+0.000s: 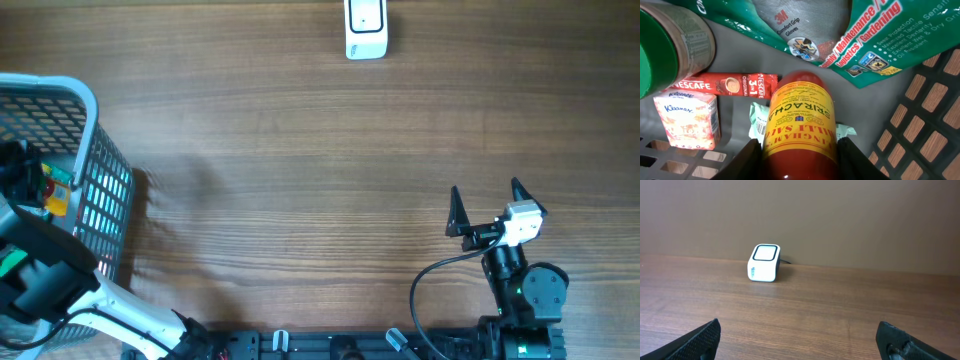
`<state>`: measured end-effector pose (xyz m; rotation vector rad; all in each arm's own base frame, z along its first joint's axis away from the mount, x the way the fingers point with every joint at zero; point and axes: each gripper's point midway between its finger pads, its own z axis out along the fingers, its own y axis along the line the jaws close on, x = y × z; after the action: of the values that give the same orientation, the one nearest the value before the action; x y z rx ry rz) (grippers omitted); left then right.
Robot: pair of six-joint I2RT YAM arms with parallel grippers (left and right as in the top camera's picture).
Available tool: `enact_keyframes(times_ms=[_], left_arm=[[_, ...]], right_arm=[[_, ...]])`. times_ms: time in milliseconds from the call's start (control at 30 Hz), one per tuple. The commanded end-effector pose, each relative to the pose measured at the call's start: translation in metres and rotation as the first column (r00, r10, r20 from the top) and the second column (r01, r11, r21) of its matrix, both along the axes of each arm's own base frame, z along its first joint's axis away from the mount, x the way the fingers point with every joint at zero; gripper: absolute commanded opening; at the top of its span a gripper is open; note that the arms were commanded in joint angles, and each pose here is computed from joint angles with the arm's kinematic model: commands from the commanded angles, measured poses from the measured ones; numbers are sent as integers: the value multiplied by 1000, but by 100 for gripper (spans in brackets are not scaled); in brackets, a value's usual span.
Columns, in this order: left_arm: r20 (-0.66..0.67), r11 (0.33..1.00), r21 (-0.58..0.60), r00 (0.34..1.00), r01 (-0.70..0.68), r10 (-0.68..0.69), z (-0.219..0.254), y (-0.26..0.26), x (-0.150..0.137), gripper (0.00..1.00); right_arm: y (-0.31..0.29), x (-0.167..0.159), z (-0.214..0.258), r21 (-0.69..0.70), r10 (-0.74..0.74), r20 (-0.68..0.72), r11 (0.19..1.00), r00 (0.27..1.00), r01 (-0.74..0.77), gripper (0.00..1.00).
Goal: Scan the item barcode
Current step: 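Grasp the sriracha bottle in the basket with the left gripper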
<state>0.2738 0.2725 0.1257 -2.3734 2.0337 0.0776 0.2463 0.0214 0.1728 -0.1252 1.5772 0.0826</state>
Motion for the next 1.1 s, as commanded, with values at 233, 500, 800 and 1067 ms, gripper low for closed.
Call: enact_keyframes(times_ms=[233,500,800,1067], left_arm=[[192,987,160,981,-12,-19,143,-14,-11,28],[639,889,454,672,63,-374,329,-138,-46,31],[564,641,378,383,668,-732,293,-312,-5,31],[240,284,56,264,957,-934,133,-454,57,31]], right_arm=[[-2,0,1,4,-12,4,1000,1000,12,100],[-2,0,1,4,-13,4,1000,1000,13,99],[-2,0,1,4,-12,4,1000,1000,12,100],[-2,0,1,4,-12,4,1000,1000,12,100]])
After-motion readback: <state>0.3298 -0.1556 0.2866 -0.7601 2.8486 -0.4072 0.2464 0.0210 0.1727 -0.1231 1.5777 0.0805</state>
